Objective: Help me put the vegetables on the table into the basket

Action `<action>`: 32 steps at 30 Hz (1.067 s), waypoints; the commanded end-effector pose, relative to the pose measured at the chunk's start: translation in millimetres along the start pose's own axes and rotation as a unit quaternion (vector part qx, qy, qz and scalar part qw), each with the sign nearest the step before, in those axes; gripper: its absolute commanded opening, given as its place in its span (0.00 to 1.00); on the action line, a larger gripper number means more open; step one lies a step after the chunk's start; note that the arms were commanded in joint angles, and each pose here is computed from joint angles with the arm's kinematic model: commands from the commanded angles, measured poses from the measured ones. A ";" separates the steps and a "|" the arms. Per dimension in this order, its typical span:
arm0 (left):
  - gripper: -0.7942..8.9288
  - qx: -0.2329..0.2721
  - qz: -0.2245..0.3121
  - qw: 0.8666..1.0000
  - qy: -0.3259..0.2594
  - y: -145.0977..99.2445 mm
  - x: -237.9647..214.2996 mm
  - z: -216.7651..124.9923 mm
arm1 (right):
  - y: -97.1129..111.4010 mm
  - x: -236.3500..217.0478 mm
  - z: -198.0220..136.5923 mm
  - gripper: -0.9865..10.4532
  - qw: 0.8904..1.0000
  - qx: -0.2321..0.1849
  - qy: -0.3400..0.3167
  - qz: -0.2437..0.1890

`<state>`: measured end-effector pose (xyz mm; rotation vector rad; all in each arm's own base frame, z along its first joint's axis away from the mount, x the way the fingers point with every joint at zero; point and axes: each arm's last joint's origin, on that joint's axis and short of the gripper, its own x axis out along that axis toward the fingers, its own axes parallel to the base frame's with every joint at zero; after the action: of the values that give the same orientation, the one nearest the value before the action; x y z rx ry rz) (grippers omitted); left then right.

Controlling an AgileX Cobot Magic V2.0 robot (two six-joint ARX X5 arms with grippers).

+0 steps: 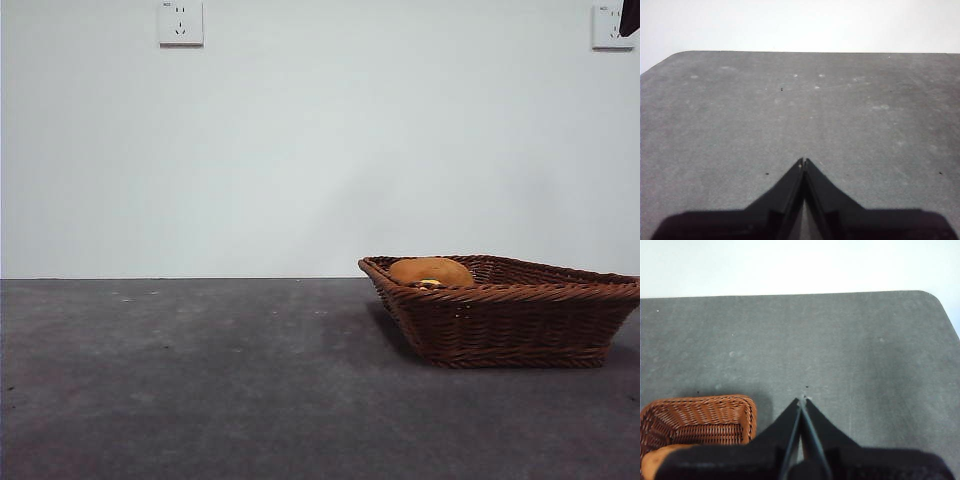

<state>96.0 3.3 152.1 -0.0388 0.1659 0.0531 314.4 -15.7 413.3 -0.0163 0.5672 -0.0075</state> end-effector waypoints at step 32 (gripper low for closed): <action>0.08 -0.003 0.000 1.000 0.005 0.3 1.4 -3.2 | 13.9 -103.1 -250.3 0.09 0.929 0.004 -0.369 -0.025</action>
<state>96.3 3.3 151.7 -0.0388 0.1717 0.0528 90.3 -4.0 273.6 -0.0461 -0.2183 -0.0599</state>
